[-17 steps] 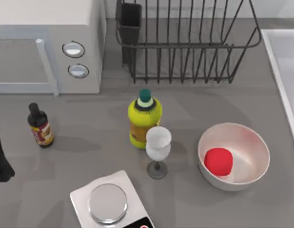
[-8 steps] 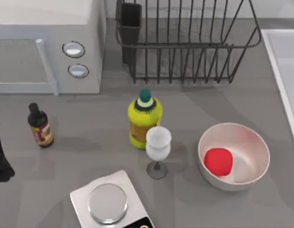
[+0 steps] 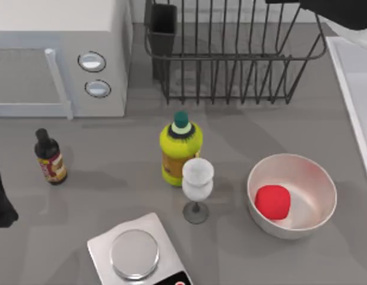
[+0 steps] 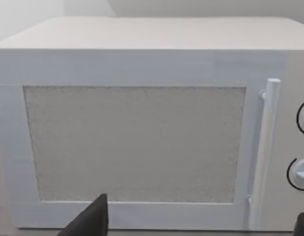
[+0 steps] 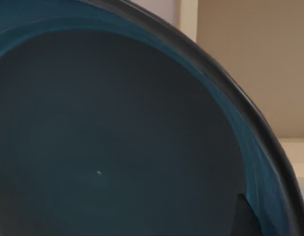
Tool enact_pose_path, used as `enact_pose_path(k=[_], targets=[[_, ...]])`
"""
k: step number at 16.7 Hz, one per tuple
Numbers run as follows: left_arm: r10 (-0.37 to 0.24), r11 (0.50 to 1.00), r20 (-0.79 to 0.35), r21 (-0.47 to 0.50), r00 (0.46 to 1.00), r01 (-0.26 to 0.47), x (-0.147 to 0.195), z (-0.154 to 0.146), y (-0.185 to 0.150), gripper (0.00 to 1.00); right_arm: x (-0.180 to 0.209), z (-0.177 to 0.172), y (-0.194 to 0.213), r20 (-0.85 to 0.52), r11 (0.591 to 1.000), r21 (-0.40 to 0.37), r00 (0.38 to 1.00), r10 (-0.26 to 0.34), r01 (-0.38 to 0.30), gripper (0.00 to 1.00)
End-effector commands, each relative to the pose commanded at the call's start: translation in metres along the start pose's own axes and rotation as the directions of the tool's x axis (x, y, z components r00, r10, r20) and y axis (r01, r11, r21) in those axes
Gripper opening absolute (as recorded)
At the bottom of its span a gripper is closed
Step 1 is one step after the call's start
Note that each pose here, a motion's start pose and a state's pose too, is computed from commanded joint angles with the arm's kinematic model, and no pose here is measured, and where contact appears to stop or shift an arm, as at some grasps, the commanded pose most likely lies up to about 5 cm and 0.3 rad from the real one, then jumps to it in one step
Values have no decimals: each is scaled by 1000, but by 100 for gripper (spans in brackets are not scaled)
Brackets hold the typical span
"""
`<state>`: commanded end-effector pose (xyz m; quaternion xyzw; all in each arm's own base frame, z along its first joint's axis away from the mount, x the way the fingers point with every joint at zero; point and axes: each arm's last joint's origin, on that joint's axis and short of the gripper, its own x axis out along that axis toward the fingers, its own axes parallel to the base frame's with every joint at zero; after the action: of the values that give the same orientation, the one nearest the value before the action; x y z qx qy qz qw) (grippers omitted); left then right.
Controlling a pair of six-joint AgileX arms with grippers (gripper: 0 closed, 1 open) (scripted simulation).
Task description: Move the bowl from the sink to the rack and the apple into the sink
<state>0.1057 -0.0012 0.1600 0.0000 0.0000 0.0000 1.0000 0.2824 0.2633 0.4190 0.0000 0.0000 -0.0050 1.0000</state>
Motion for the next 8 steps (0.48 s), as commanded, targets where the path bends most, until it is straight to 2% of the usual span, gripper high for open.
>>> enact_pose_path(k=[4, 8], targets=[[0, 1000, 0, 0, 1000, 0, 0, 0, 0, 100, 5, -6, 1, -6, 1000, -4, 1000, 0, 0, 0], [0, 1000, 0, 0, 1000, 0, 0, 0, 0, 100, 33, -46, 13, -5, 1000, -2, 1000, 0, 0, 0]])
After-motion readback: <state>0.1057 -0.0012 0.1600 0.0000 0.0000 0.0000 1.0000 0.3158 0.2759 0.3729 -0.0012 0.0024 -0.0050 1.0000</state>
